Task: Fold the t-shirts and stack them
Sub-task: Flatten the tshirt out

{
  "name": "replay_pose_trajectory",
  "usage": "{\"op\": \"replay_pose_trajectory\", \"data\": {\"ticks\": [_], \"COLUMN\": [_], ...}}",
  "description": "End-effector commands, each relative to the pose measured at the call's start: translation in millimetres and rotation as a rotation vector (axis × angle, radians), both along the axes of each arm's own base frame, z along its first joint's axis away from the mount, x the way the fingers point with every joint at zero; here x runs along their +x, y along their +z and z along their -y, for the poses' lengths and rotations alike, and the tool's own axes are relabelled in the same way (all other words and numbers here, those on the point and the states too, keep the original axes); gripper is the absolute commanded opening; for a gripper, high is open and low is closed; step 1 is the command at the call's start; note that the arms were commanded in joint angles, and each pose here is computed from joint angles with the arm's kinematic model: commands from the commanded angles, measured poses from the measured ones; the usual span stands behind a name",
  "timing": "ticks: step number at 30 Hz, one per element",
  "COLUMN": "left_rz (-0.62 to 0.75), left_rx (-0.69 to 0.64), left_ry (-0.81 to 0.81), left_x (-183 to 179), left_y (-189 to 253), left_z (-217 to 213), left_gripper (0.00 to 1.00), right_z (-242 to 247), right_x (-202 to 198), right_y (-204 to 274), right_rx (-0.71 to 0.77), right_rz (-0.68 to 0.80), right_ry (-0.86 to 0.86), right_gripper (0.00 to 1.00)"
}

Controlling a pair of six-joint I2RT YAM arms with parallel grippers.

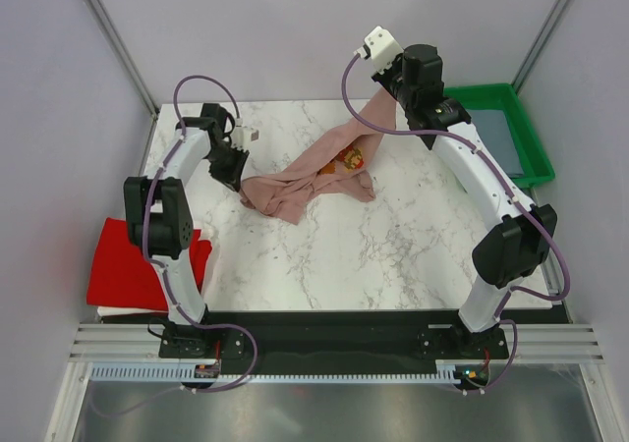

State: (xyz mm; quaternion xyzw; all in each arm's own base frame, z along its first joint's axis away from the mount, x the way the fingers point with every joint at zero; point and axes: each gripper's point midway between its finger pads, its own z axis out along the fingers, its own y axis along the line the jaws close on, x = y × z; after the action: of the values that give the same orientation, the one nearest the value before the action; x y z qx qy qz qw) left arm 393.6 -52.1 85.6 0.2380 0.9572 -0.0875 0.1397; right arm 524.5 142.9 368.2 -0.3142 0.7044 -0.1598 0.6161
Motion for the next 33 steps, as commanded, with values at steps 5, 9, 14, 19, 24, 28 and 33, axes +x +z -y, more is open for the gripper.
{"op": "replay_pose_trajectory", "data": {"ticks": [5,9,14,19,24,28,33], "left_rz": [0.036,0.106,0.252,0.476,0.653,0.761,0.987], "left_rx": [-0.022,0.003,0.117,0.19,0.236,0.239,0.247], "left_ry": [0.011,0.0,-0.037,-0.056,-0.037,-0.018,0.034], "left_x": [10,23,45,61,47,21,-32], "left_y": [15,39,97,188,260,303,377], "left_z": [3,-1,-22,-36,-46,-49,-56], "left_gripper": [0.07,0.02,0.02,0.02,0.02,0.02,0.02], "right_z": [1,2,8,26,53,72,94], "right_x": [2,3,3,-7,-37,-83,-126], "right_y": [12,18,59,114,173,206,209], "right_rx": [0.006,0.01,-0.009,-0.03,0.016,0.062,-0.018], "right_rz": [0.036,0.049,0.135,0.218,0.326,0.375,0.378], "right_ry": [-0.006,-0.009,-0.024,-0.087,-0.166,-0.181,-0.2], "right_gripper": [0.0,0.0,0.0,0.0,0.0,0.0,0.0]}}
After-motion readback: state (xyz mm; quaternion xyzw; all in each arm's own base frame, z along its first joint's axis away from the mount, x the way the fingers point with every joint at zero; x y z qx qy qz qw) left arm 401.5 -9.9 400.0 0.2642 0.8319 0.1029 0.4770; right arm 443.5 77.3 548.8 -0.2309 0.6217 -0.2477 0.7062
